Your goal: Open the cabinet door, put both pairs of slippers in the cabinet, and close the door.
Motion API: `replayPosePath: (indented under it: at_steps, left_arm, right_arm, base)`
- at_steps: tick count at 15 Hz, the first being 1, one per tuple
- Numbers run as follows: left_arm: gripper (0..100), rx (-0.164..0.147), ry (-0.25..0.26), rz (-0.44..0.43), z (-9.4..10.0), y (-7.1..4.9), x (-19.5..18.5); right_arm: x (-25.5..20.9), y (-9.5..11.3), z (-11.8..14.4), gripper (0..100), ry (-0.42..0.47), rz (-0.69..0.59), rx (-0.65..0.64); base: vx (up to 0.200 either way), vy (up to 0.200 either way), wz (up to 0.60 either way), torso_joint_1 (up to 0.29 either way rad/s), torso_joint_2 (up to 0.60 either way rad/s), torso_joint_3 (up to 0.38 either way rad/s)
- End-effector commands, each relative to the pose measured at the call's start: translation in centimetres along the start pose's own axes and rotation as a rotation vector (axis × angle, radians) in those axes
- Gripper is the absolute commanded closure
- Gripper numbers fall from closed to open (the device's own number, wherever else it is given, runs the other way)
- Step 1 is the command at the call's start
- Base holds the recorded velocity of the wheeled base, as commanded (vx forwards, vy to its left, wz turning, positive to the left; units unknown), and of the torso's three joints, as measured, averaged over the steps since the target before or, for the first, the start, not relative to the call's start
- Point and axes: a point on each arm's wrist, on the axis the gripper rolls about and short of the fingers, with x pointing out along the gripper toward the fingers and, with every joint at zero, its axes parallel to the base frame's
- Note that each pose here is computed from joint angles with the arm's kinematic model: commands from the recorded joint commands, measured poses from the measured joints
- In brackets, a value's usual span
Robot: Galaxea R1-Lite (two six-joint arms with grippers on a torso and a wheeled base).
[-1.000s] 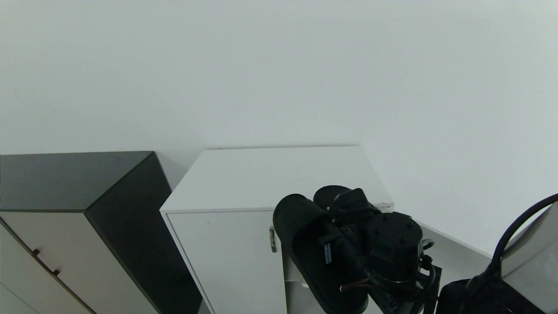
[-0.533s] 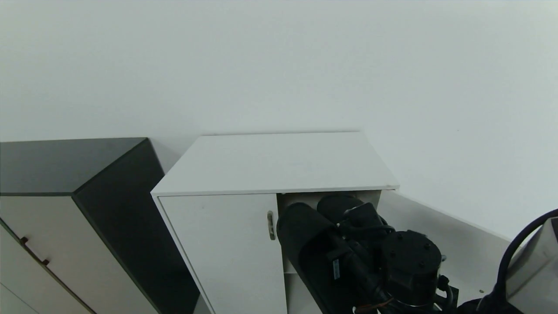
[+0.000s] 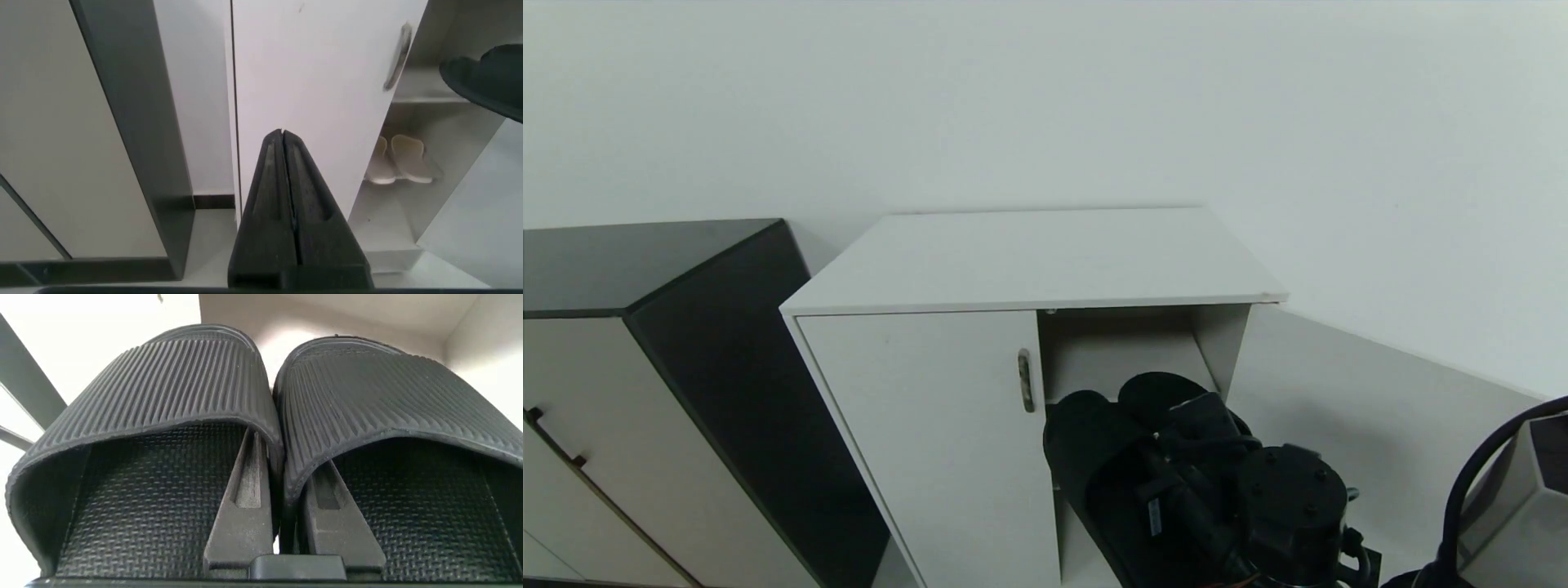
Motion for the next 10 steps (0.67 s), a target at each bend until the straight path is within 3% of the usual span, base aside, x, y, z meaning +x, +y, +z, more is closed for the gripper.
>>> replayPosePath:
  at_steps: [1,10]
  left_arm:
    - [100,0.0,0.001,0.001,0.0,0.0,0.01]
    - [100,0.0,0.001,0.001,0.0,0.0,0.01]
  right_arm:
    - [0.13,0.02,-0.27,100,0.008,-0.001,-0.004]
    - [0.13,0.02,-0.34,100,0.009,-0.001,-0.005]
  base:
    - [0.0,0.0,0.0,-0.198,0.51,0.315]
    - [0.0,0.0,0.0,-0.145,0.48,0.329]
